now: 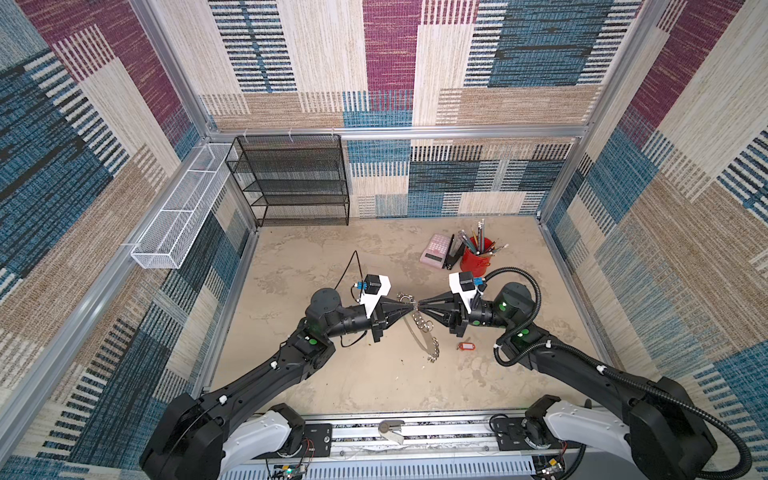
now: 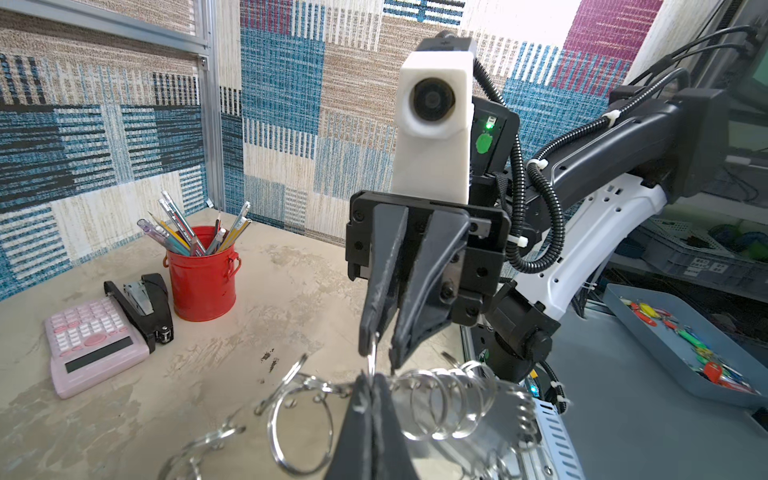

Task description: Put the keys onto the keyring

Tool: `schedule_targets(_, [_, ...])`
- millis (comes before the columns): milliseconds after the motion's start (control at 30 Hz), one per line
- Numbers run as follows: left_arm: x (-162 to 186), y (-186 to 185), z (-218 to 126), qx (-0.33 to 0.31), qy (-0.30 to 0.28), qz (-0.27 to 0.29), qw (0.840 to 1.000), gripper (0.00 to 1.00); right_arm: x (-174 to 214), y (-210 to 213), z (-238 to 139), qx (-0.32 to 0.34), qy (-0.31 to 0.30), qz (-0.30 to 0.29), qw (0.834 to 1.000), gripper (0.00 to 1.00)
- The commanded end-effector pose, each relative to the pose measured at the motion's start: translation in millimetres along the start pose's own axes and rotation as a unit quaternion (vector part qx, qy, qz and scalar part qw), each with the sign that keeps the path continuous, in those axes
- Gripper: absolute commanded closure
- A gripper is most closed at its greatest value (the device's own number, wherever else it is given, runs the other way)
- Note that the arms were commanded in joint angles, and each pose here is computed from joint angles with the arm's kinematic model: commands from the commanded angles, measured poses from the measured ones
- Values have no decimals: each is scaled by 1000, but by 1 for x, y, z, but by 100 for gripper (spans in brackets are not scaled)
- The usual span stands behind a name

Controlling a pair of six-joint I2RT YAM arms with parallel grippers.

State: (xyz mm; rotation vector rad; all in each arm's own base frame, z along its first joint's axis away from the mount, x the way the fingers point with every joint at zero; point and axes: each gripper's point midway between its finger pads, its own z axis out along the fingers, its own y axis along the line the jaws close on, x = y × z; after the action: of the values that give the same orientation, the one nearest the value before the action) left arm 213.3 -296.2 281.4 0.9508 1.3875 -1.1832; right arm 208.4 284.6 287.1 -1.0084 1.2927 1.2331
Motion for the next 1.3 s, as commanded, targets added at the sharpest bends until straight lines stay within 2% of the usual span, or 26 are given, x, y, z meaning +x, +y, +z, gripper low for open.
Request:
schedule_targets(0, [-13,-7,0,15,-28,16,999,100,-10,4,1,-11,-14,-8,1000,87])
schedule_targets(333, [-9,-8,1,18,-28,16,999,100,-7,5,4,-17,-9,-1,1000,96])
schedule_targets(833, [-7,-8,3,19,-24,15,999,100,-1,9,8,-31,-1,7,999,92])
schedule_targets(1067, [-5,-7,4,18,-20,15,1000,100,1,11,9,-39,3,10,999,100])
schedule_targets(1267, [-1,-4,3,7,-5,11,1000,100,2,11,9,-37,7,8,999,100])
